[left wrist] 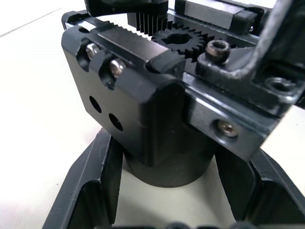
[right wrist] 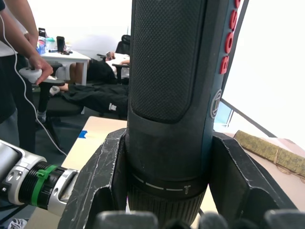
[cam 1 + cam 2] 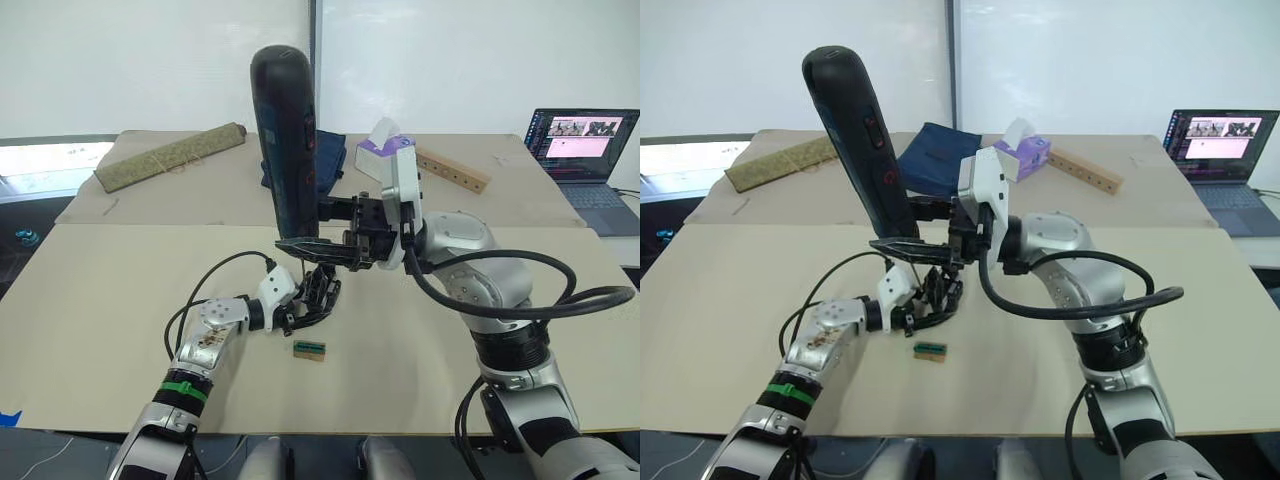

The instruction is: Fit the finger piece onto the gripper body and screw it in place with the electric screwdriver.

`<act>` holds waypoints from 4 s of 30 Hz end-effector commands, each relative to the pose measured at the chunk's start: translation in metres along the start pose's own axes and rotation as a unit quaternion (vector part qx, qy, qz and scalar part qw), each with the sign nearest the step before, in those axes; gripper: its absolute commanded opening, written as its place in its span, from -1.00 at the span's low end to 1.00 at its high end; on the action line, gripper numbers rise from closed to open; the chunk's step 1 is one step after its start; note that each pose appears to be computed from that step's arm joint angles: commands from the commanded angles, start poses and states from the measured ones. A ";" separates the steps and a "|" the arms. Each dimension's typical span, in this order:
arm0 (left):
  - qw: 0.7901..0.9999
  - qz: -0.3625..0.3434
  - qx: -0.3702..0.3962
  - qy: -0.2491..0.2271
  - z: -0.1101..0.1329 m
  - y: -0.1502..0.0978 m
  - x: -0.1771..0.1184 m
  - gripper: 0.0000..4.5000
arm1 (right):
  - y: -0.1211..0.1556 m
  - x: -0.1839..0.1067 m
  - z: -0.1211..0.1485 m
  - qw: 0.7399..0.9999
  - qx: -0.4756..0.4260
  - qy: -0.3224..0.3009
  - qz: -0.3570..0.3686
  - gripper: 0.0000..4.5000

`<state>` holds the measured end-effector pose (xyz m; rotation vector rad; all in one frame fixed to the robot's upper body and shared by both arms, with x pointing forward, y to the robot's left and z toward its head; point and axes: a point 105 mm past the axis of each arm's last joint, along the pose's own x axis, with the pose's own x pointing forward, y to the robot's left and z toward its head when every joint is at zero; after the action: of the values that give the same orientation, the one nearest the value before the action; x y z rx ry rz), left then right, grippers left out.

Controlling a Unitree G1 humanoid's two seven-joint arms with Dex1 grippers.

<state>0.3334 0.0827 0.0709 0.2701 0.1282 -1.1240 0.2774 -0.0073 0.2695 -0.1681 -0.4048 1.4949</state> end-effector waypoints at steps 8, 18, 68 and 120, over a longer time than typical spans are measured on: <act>1.000 -0.013 -0.015 0.016 -0.012 -0.009 -0.001 0.02 | 0.002 0.006 0.010 0.999 -0.033 -0.021 0.006 -0.13; 1.000 -0.012 -0.014 0.020 -0.013 -0.009 -0.002 0.02 | 0.001 0.007 0.000 0.999 -0.037 0.003 0.008 -0.13; 0.999 -0.007 -0.026 0.026 -0.016 -0.010 -0.007 0.02 | 0.004 0.013 -0.022 0.999 -0.027 0.027 0.005 -0.13; 0.999 -0.003 -0.032 0.038 -0.026 -0.007 -0.012 0.02 | 0.016 -0.003 -0.108 0.988 0.090 0.120 -0.038 -0.13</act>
<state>0.3283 0.0955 0.0599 0.2664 0.1830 -1.1004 0.2915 0.0129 0.2116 -0.1603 -0.3090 1.4432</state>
